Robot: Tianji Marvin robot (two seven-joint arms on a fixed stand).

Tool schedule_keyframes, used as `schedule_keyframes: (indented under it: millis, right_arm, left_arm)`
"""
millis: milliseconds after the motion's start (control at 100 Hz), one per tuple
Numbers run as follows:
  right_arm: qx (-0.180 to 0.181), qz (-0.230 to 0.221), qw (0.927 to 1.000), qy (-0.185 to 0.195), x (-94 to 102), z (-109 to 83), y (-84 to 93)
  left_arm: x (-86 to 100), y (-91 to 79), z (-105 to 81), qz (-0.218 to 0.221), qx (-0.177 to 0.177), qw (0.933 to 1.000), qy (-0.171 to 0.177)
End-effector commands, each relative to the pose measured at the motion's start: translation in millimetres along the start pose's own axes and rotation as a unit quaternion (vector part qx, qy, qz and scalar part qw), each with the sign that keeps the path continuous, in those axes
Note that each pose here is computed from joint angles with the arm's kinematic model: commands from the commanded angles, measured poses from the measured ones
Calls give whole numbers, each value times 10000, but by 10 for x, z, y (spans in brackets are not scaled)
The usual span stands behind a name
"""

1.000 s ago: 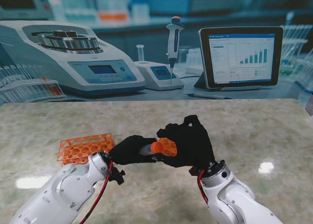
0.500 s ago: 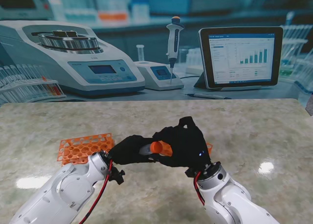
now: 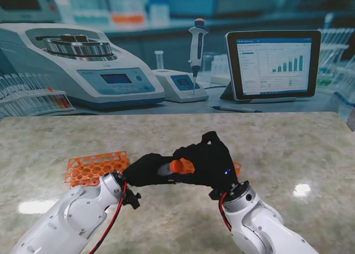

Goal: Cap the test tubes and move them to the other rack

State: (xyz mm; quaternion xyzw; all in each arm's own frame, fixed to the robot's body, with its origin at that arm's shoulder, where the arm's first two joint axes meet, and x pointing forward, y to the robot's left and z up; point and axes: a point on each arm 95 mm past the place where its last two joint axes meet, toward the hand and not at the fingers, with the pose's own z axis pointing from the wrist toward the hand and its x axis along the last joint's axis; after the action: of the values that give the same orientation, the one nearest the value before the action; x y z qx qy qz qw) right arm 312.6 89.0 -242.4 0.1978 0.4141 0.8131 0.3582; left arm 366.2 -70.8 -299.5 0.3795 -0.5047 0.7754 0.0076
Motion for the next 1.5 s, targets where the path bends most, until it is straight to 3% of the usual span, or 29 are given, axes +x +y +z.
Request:
schedule_keyframes:
  millis: [0, 1000, 1490]
  right_arm:
    - [61, 30, 10000, -62, -6, -1, -34]
    - [7, 142, 9987, -484, -104, 156, -142]
    - [182, 123, 9993, -288, -127, 105, -115]
  left_arm:
    - [67, 11, 14, -5, -19, 10000, 87]
    - [124, 13, -1, -10, 14, 10000, 92]
    - [119, 6, -8, -8, 37, 10000, 82]
